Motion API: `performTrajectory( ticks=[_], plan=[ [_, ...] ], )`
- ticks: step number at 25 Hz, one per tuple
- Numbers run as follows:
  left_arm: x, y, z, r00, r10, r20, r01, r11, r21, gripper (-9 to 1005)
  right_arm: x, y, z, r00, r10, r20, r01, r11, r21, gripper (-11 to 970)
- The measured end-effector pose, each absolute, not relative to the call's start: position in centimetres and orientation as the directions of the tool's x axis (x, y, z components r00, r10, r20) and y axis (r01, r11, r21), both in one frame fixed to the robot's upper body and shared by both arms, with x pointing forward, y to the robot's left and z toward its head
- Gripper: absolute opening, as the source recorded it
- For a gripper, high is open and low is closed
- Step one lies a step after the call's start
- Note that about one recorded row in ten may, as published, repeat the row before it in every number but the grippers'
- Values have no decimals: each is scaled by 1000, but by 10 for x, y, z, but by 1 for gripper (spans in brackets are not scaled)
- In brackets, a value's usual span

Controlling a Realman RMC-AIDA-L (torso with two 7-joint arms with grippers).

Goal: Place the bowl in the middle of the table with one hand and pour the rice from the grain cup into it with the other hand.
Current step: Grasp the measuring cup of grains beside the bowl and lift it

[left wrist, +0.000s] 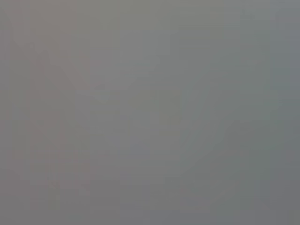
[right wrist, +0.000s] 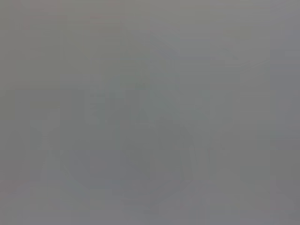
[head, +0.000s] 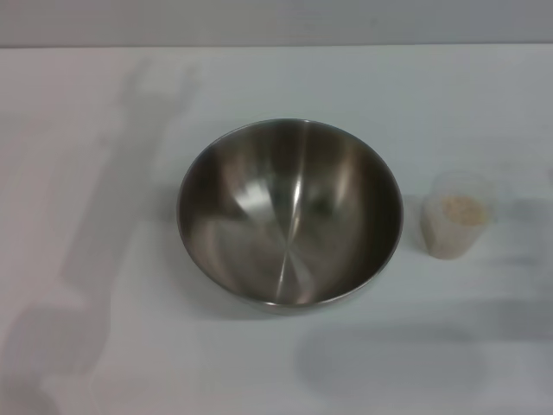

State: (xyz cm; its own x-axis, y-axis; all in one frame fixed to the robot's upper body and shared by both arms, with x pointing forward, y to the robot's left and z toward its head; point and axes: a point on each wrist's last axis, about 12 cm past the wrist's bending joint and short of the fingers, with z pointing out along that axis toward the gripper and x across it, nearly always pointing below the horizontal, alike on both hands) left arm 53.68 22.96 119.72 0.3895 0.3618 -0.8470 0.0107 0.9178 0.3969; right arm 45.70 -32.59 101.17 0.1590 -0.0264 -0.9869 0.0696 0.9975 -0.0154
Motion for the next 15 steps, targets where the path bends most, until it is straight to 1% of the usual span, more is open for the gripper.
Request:
performTrajectory(
  ticks=[1,2,3,4,5,6,7,8,9,10,12,13,14,15],
  plan=[
    [537,230,1197,390,362,-847,11,918,397,821,457,-326,1012,159,-26,-987,70,997,-15,839],
    [533,233,1191,403,366,-839,-15,919,394,828,448,-324,1011,167,-36,-985,40,999,-30,840],
    [523,243,1172,422,377,-825,-66,920,387,834,437,-322,1009,174,-48,-984,15,999,-46,840],
    [519,247,1162,420,378,-825,-80,921,381,834,437,-322,1009,174,-48,-984,15,999,-46,840],
    [515,251,1152,412,374,-831,-85,924,374,834,430,-321,1008,178,-53,-983,0,999,-54,839],
    [515,251,1152,412,374,-831,-85,924,374,834,422,-320,1007,180,-56,-982,-14,998,-60,839],
    [505,263,1128,384,353,-853,-94,934,344,834,416,-320,1006,183,-58,-981,-23,998,-63,839],
    [505,263,1128,384,353,-853,-94,934,344,834,416,-320,1006,183,-58,-981,-23,998,-63,838],
    [496,273,1111,374,316,-872,-98,948,302,834,402,-319,1004,181,-59,-982,-37,997,-67,838],
    [496,273,1111,374,316,-872,-98,948,302,834,402,-319,1004,181,-59,-982,-37,997,-67,838],
    [480,290,1084,367,210,-906,-77,978,196,834,384,-318,1001,173,-54,-984,-48,997,-63,839],
    [480,290,1084,367,210,-906,-77,978,196,834,384,-318,1001,173,-54,-984,-48,997,-63,840],
    [476,295,1078,361,187,-914,-71,982,173,834,375,-317,999,161,-52,-986,-56,997,-62,840],
    [468,305,1063,343,146,-928,-60,989,134,834,372,-316,998,154,-52,-987,-62,996,-62,840]
  ],
)
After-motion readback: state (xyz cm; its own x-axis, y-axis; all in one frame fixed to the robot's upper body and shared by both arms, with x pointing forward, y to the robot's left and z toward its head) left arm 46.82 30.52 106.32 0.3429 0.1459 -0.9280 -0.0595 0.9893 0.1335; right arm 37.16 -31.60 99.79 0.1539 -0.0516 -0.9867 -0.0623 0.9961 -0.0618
